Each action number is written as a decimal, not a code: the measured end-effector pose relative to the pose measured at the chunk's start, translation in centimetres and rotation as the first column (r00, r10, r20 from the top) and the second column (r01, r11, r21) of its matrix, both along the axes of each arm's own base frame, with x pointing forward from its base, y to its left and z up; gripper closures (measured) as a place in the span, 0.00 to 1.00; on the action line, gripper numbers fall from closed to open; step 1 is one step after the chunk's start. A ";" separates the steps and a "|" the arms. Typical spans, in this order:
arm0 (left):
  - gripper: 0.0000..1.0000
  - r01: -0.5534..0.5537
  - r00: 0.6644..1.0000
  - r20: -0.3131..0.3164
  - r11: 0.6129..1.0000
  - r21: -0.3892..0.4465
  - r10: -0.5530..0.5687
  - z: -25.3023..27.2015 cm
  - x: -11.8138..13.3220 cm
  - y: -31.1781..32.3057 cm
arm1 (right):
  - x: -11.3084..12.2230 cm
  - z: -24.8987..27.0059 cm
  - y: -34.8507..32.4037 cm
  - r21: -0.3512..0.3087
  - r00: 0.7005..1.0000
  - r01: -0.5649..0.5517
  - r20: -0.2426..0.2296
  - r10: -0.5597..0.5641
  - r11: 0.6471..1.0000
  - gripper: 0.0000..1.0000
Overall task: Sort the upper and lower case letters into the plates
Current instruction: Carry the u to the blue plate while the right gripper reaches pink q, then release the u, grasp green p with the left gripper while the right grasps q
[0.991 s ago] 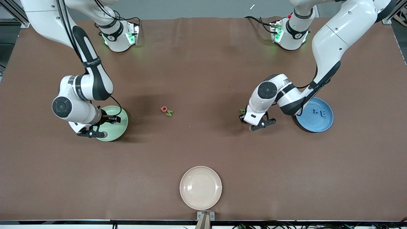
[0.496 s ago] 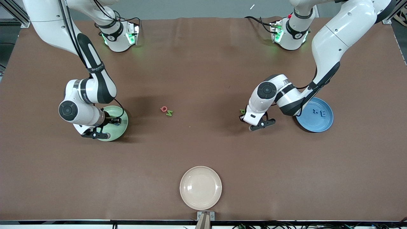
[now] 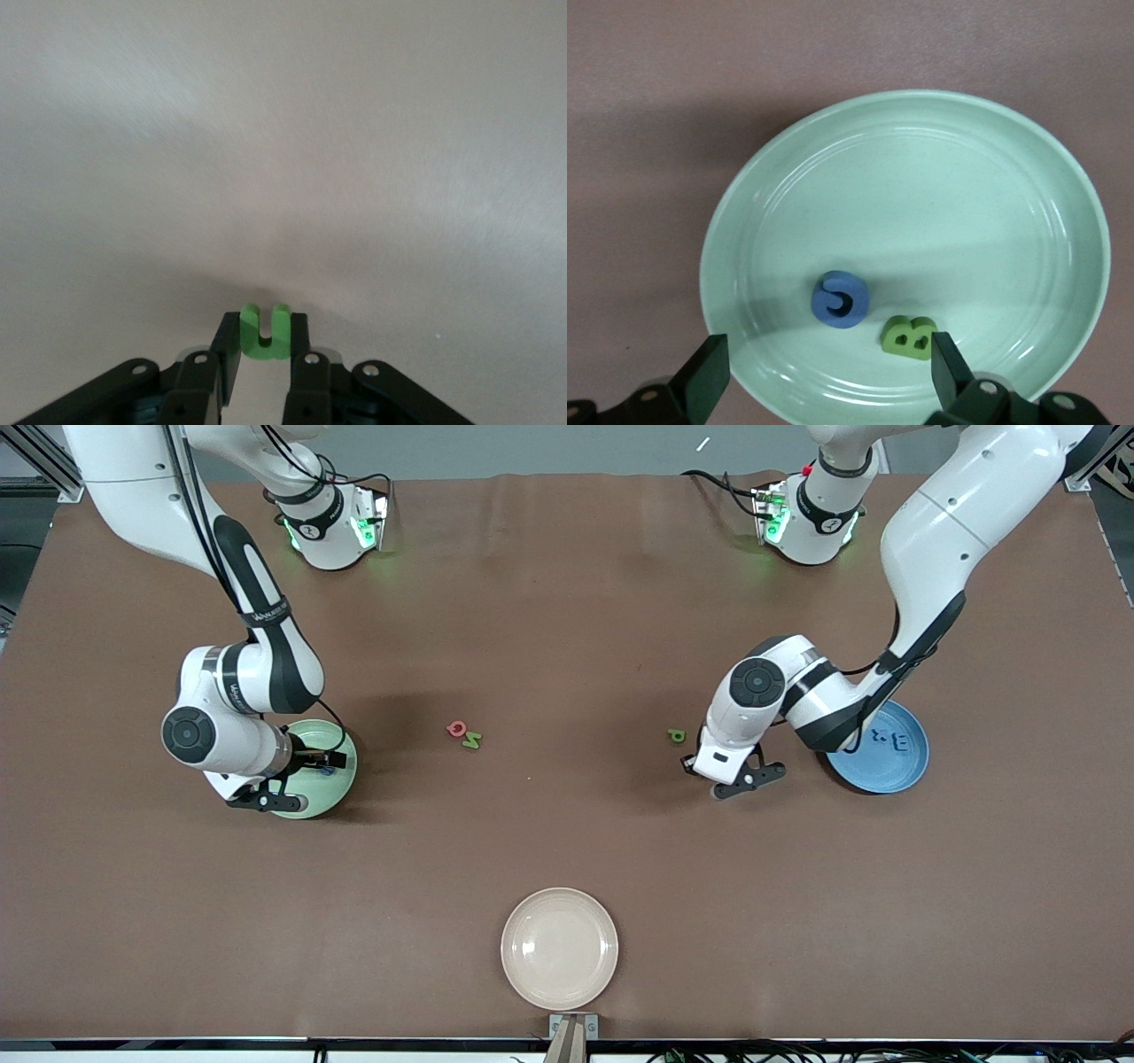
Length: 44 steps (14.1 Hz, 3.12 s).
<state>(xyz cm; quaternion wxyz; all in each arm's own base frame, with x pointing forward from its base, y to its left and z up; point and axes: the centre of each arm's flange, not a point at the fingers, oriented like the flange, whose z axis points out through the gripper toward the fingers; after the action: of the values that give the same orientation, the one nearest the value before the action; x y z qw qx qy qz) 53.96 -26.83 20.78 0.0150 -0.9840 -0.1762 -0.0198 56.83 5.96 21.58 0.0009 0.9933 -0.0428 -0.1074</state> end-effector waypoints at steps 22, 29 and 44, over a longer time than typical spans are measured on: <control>0.74 0.300 0.950 -0.102 0.954 0.022 -0.296 1.0 -4.5 27.1 | -9.2 -4.4 21.4 -0.054 0.966 0.223 0.146 -0.214 0.973 0.00; 0.74 0.329 0.939 -0.117 0.944 0.025 -0.324 -1.9 -5.8 28.3 | -10.7 -4.8 23.6 -0.062 0.961 0.245 0.147 -0.234 0.967 0.00; 0.00 0.407 0.913 -0.008 0.913 -0.014 -0.407 4.0 -4.0 20.4 | -9.1 -4.5 22.0 -0.077 0.958 0.212 0.213 -0.192 0.974 0.03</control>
<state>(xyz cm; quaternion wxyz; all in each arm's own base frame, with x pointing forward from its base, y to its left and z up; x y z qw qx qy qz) 49.95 -6.46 24.77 0.0056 -0.9993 0.0326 -0.0158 47.76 27.96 17.10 0.0346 0.9882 -0.1492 -0.0021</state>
